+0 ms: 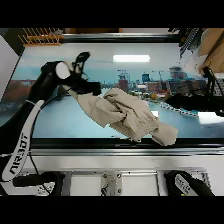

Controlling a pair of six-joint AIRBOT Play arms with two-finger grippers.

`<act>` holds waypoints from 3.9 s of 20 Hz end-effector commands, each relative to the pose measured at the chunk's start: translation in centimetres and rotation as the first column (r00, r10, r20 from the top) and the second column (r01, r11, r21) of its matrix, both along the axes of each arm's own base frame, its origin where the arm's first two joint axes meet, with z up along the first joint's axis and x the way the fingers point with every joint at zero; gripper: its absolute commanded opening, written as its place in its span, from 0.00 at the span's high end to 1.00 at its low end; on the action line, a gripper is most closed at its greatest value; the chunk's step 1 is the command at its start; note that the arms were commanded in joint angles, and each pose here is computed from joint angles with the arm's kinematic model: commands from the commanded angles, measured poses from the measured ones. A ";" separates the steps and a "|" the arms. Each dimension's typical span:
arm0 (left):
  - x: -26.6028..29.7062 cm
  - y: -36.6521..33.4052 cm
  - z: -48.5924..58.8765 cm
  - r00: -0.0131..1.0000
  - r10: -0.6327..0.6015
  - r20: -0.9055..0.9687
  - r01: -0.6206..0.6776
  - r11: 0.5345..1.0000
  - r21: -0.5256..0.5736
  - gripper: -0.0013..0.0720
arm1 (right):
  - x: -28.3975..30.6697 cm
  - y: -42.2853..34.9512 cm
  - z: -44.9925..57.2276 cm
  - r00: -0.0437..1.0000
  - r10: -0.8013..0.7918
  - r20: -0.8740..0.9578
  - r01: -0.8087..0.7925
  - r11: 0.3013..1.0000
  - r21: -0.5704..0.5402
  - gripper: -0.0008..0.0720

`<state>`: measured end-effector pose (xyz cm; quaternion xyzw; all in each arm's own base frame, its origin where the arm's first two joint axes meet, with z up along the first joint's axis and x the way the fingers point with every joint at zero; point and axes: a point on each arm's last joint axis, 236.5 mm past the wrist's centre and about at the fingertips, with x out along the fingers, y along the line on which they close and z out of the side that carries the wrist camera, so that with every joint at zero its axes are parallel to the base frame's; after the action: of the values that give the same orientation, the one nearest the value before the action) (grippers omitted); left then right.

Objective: Fold the clothes and pants, and hang the long-sleeved shirts on hangers.

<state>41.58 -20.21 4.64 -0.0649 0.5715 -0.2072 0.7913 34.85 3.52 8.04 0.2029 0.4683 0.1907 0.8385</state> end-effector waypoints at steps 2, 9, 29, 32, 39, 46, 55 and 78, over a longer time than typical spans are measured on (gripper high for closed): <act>-2.9 10.5 -7.9 0.880 0.409 -0.242 -0.424 0.905 -0.014 0.18 | -1.2 0.5 -3.5 0.995 0.016 -0.101 -0.012 0.999 0.037 0.03; -2.3 7.4 -13.9 0.783 0.452 -0.427 -0.570 0.796 -0.204 0.18 | -1.0 -1.2 -7.2 0.983 0.000 -0.182 -0.003 1.000 -0.018 0.03; 8.4 9.2 6.9 0.926 0.362 0.105 -0.315 0.897 -0.310 0.97 | 10.2 8.5 1.3 0.943 0.273 0.190 -0.267 0.962 -0.058 0.98; 4.2 10.3 24.3 0.840 0.322 0.437 -0.174 0.923 -0.344 0.97 | 4.4 8.1 13.2 0.873 0.310 0.375 -0.280 0.951 -0.134 0.98; -11.3 11.5 44.5 0.456 0.307 0.836 -0.059 0.947 -0.316 0.97 | -8.4 7.7 21.7 0.910 0.112 0.399 -0.084 0.993 -0.086 0.98; -1.8 15.1 34.0 0.666 0.329 0.670 -0.267 0.943 -0.197 0.97 | -11.3 8.6 8.7 0.987 0.054 -0.150 -0.047 0.998 0.049 0.98; 15.5 8.5 6.7 0.915 0.327 0.236 -0.286 0.938 -0.194 0.07 | 3.5 7.3 -8.9 0.968 -0.094 -0.234 0.093 0.996 -0.016 0.35; -19.5 7.5 -16.4 0.790 0.406 -0.460 -0.451 0.892 0.011 0.16 | -0.9 3.6 5.0 0.996 -0.056 0.065 0.061 0.996 -0.067 0.30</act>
<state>23.26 -11.61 -10.44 -0.2634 0.6918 -0.0295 0.6716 34.05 6.71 12.67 0.1743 0.4453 0.1495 0.8654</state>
